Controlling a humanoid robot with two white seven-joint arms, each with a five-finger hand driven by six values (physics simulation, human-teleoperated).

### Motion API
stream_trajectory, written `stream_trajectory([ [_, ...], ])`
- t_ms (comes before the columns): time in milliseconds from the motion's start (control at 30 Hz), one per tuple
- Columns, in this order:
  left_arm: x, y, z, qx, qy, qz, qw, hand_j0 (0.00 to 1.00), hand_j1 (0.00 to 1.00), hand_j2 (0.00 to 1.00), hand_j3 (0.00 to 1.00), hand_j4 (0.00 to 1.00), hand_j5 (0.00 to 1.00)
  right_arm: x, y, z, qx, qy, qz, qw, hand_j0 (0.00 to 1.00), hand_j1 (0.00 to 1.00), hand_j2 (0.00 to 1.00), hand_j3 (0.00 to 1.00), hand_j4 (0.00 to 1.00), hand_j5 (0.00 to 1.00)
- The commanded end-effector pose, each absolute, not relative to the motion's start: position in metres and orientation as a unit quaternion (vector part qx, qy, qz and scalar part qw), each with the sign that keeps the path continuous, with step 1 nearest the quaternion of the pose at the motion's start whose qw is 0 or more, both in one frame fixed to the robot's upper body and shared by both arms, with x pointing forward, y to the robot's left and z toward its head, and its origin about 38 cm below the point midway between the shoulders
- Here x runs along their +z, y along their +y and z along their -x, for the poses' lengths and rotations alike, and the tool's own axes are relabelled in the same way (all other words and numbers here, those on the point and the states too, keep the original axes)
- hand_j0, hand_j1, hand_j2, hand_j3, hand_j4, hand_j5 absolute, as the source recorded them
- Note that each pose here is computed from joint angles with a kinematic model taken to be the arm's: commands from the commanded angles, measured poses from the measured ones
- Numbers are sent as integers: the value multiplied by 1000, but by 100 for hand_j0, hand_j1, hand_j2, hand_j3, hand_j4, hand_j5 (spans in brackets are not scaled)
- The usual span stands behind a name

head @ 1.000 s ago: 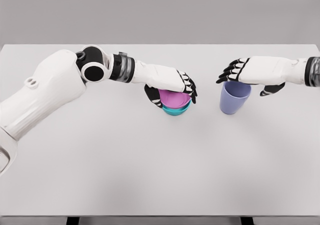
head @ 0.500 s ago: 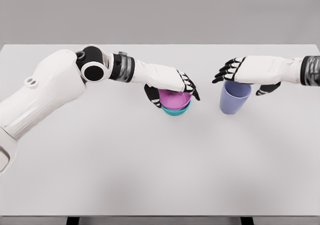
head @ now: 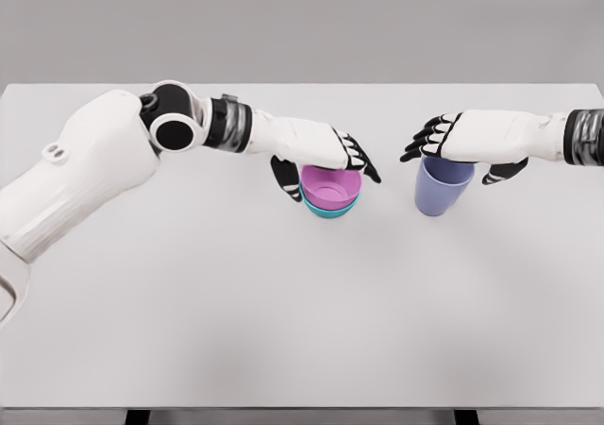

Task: Stacking bowl and cup with both arms

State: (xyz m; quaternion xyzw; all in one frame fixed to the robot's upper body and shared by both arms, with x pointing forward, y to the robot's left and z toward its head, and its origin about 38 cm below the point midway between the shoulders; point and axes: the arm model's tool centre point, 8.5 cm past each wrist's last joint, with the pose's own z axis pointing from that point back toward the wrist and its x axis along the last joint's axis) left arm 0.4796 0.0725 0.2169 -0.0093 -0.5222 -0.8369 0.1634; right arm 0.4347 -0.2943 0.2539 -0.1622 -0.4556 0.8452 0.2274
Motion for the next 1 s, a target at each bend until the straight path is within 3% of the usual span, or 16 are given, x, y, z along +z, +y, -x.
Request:
stream_trajectory([
  [0, 220, 76, -481, -833, -527, 10, 169, 100, 100, 100, 100, 100, 100, 254, -295, -435, 844, -457, 162, 229, 100, 100, 100, 100, 100, 100],
  [433, 250, 127, -476, -820, -544, -1, 177, 100, 100, 100, 100, 100, 100, 243, -289, -441, 846, -454, 153, 236, 100, 100, 100, 100, 100, 100],
  [733, 322, 250, -434, -748, -616, 19, 246, 100, 100, 100, 100, 100, 100, 239, -291, -446, 844, -453, 153, 244, 100, 100, 100, 100, 100, 100],
  [967, 270, 331, -408, -658, -636, 82, 395, 100, 100, 100, 100, 100, 100, 228, -294, -447, 847, -444, 144, 254, 100, 100, 100, 100, 100, 100],
])
